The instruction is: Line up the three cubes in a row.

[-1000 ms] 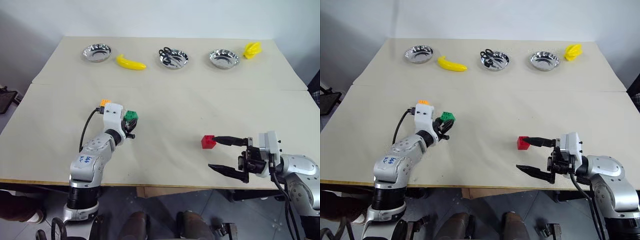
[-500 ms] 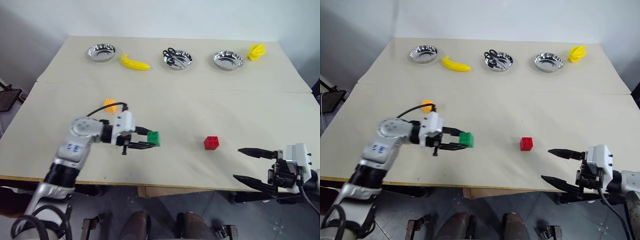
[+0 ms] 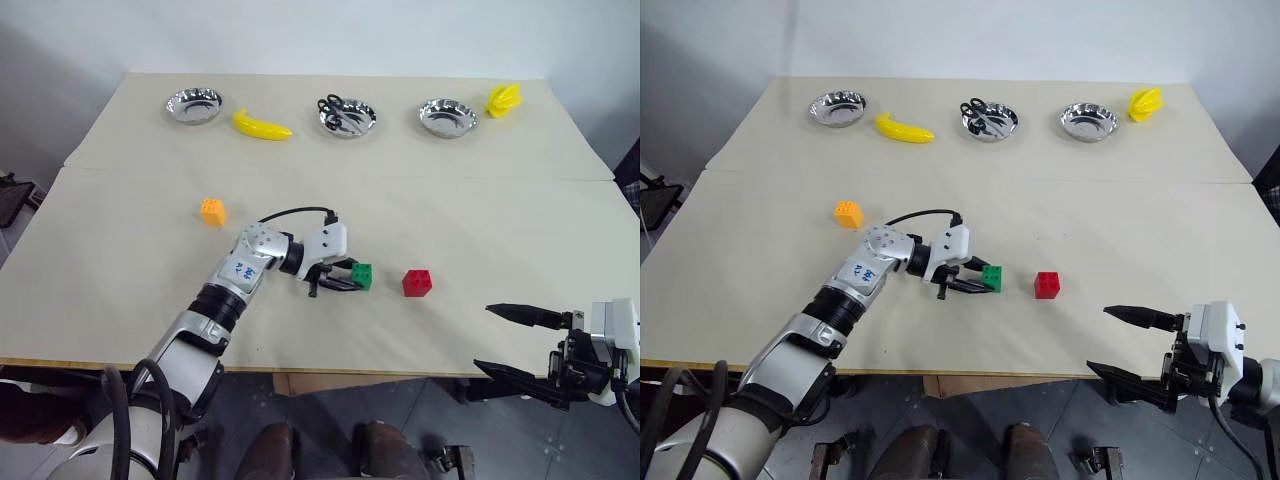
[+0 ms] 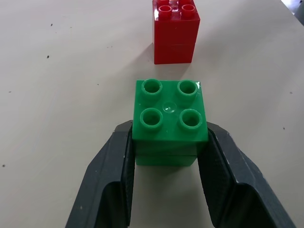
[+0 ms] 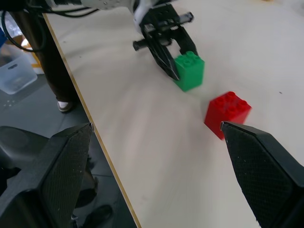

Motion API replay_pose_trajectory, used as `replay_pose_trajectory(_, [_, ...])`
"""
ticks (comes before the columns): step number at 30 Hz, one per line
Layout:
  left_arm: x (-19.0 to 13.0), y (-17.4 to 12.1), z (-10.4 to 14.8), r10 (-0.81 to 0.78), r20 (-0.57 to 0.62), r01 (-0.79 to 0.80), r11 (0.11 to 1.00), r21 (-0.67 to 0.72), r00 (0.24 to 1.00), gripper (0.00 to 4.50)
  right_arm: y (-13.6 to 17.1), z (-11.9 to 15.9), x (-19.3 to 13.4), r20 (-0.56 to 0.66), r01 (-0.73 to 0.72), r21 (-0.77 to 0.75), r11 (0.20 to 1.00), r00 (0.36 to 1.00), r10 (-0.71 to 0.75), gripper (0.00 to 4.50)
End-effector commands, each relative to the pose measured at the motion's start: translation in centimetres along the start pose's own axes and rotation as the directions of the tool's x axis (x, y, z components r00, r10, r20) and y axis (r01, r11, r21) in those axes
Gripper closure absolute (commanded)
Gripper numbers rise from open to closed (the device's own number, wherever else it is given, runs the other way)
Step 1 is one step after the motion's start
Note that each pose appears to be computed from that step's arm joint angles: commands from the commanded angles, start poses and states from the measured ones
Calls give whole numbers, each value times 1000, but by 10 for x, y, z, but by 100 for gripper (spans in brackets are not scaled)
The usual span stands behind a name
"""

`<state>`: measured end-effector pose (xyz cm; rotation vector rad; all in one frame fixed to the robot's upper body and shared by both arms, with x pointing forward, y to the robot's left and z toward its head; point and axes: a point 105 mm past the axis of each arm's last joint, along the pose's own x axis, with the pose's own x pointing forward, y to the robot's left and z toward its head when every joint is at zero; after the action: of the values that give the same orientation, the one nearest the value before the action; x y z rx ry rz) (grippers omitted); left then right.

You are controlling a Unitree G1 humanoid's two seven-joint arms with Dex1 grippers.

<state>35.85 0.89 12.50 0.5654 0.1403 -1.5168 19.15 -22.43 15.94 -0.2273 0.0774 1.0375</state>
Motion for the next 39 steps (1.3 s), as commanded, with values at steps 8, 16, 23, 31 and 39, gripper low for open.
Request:
replay_pose_trajectory(8, [-3, -16, -4, -97, -45, 98, 995, 19, 994, 301, 6, 11, 1, 32, -11, -16, 1000, 999, 11, 0])
replay_pose_trajectory(16, [-3, -13, -9, -36, -47, 35, 999, -27, 998, 301, 4, 10, 5, 35, -17, -16, 1000, 999, 18, 0])
replay_pose_trajectory(23, [-2, -18, -7, -55, -41, 53, 997, -55, 998, 228, 3, 9, 6, 34, -26, -16, 1000, 999, 26, 0])
replay_pose_trajectory(31, [-10, -22, 4, -11, 31, 13, 999, -41, 999, 3, 2, 8, 9, 36, -34, -12, 999, 999, 35, 0])
replay_pose_trajectory(39, [-89, -26, -6, 210, 152, -207, 978, -35, 966, 3, 0, 7, 17, 49, -80, -9, 997, 996, 81, 0])
